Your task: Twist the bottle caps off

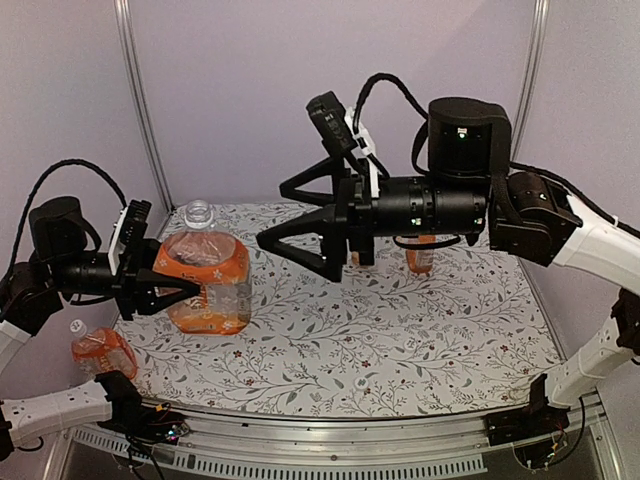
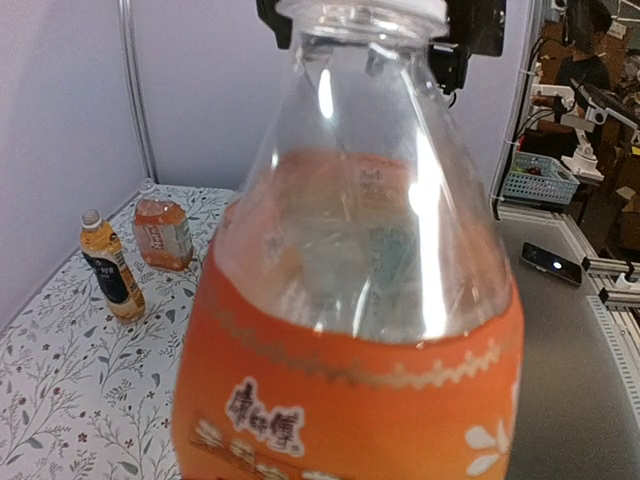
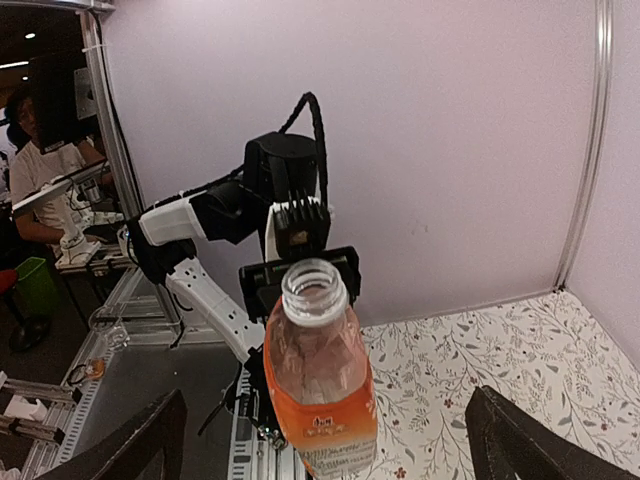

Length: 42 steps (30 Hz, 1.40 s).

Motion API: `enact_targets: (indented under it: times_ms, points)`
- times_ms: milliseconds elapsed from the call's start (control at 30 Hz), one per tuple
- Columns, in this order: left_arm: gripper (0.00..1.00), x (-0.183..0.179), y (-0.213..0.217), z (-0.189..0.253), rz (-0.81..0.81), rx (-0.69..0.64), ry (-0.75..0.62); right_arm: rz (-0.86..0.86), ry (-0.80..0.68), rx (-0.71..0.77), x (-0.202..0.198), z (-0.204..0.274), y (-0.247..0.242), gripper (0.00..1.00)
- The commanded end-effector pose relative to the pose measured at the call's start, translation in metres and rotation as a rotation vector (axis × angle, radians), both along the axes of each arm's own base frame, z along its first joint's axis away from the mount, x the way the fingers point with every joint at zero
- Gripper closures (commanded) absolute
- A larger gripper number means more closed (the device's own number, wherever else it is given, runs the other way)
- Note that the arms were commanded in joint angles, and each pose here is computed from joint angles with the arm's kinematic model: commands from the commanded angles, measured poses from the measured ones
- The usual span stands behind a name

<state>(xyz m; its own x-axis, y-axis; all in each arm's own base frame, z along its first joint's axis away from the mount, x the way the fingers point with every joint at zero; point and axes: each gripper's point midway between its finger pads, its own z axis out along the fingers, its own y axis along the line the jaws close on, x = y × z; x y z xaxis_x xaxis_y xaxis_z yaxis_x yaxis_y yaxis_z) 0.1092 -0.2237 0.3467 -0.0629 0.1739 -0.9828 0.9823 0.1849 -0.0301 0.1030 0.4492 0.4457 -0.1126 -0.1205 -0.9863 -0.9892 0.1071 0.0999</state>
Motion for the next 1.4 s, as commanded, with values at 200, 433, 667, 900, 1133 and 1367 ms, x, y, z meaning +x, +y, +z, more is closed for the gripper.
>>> enact_targets:
  times_ms: [200,433,667,900,1133,1367]
  points:
    - [0.83,-0.007,-0.003,0.007,-0.053,-0.022,-0.015,0.165,0.009,0.157,-0.009,0.024,0.085,0.18]
    - [0.83,-0.002,-0.006,0.005,-0.045,-0.007,-0.022,0.196,0.073,0.109,-0.011,0.002,0.099,0.41]
    - [0.83,0.002,-0.009,0.002,-0.038,0.001,-0.008,0.193,0.104,0.028,-0.008,-0.017,0.099,0.97]
    - [0.01,0.027,-0.004,-0.014,0.114,0.003,0.027,-0.078,0.174,-0.057,0.056,-0.047,0.062,1.0]
    - [0.01,0.07,0.013,-0.049,0.356,0.029,0.035,-0.835,0.16,-0.213,0.161,-0.093,-0.118,1.0]
    - [0.0,0.112,0.028,-0.088,0.568,0.081,0.018,-1.412,0.08,-0.235,0.187,-0.096,-0.313,1.0]
